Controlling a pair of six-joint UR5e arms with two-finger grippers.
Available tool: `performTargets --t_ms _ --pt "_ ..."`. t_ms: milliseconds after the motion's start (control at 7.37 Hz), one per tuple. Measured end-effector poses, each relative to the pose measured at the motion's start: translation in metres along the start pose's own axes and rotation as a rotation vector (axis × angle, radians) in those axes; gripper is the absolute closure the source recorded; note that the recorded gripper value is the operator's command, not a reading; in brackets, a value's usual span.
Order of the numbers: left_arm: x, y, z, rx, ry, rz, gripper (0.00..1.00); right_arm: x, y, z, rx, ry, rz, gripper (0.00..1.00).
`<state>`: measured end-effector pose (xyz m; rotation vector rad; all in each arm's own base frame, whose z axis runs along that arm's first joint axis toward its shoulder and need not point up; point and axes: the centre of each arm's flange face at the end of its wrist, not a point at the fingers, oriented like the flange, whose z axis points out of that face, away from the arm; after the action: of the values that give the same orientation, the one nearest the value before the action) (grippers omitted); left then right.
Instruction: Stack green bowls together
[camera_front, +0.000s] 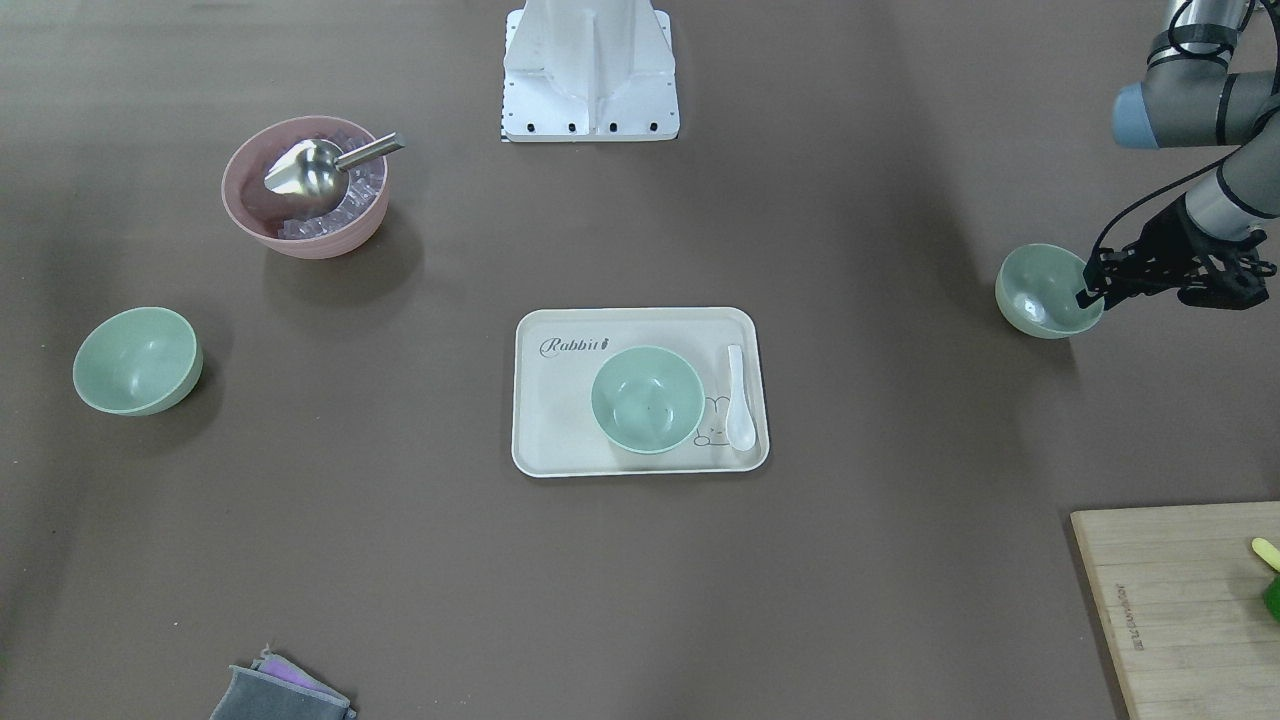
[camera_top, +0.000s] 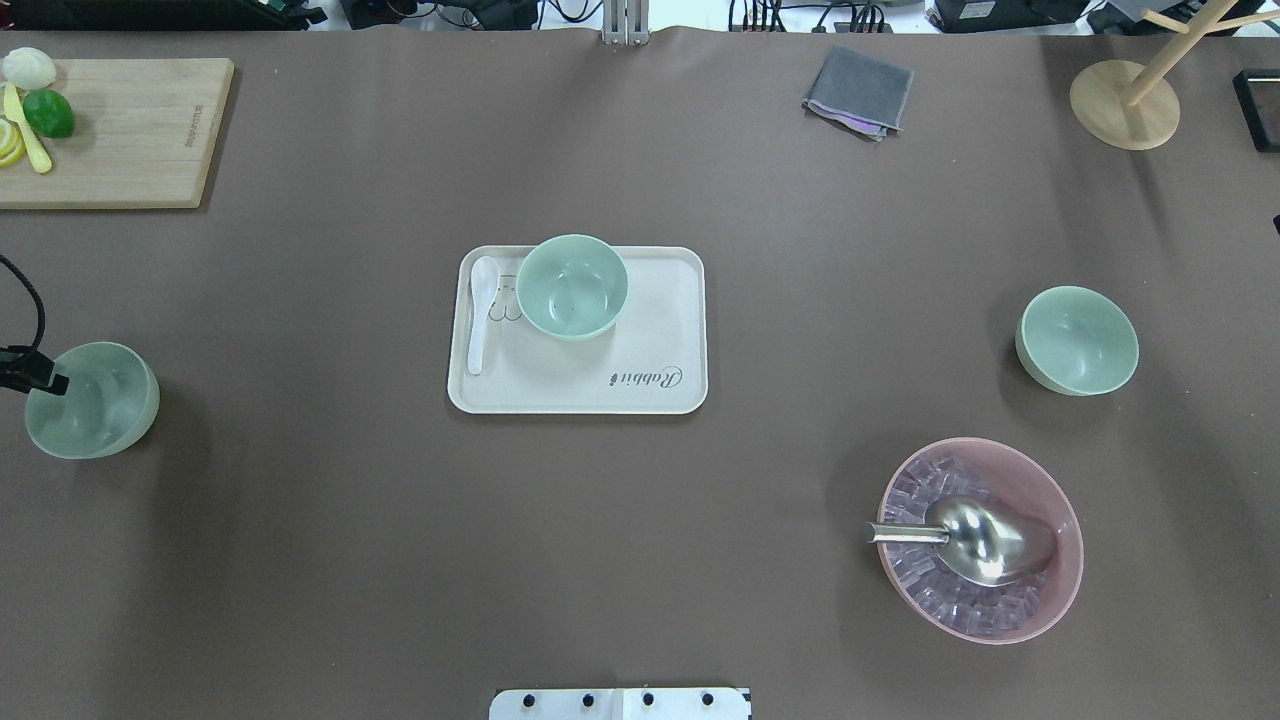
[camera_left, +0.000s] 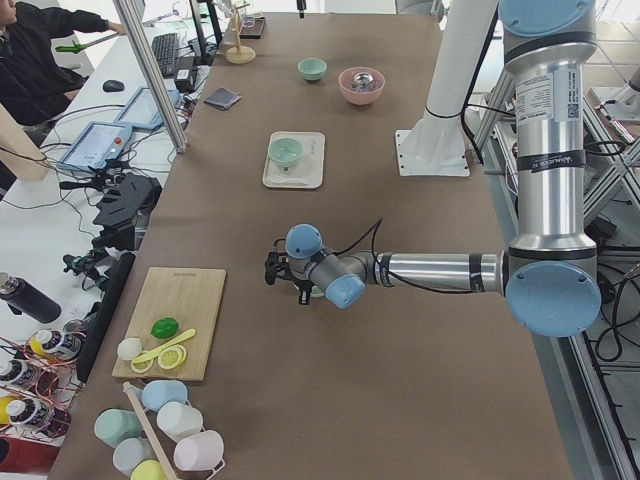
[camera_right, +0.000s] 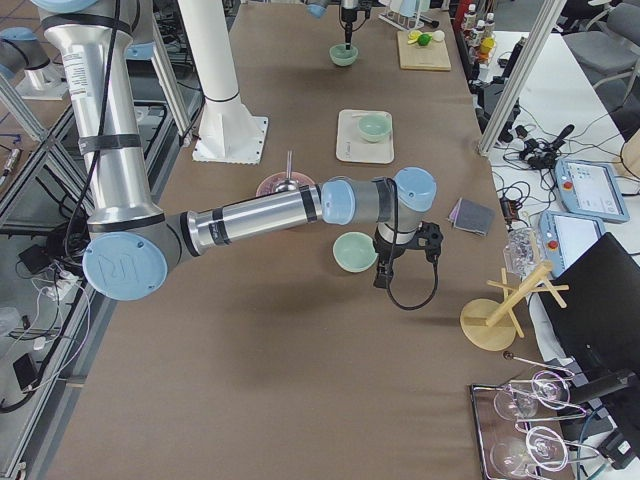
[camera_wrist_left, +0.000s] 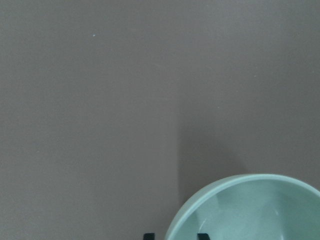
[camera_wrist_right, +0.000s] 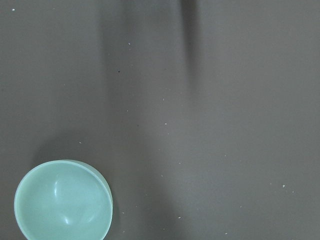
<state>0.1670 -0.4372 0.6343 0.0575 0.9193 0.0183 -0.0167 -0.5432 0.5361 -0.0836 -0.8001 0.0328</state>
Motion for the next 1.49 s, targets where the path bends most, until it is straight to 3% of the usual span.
performTargets --t_ms 271,678,814,1085,1492 --pt "-0.004 0.013 -0.005 -0.005 -0.003 -0.003 0.66 -0.001 0.0 -0.001 0.001 -0.001 0.0 0.0" --pt "-0.004 0.02 -0.004 -0.015 -0.005 -0.001 0.67 -0.001 0.0 -0.001 0.001 -0.001 0.0 0.0" --pt "-0.003 0.019 -0.003 -0.015 -0.005 0.0 0.75 -0.001 0.0 0.0 0.001 0.0 0.0 0.0" --pt "-0.002 0.018 -0.003 -0.015 -0.004 0.001 1.0 -0.001 0.0 0.0 0.001 0.0 -0.001 0.0" --pt "-0.001 0.021 -0.004 -0.026 0.007 0.0 1.0 -0.001 0.0 -0.001 0.002 0.001 -0.002 0.0"
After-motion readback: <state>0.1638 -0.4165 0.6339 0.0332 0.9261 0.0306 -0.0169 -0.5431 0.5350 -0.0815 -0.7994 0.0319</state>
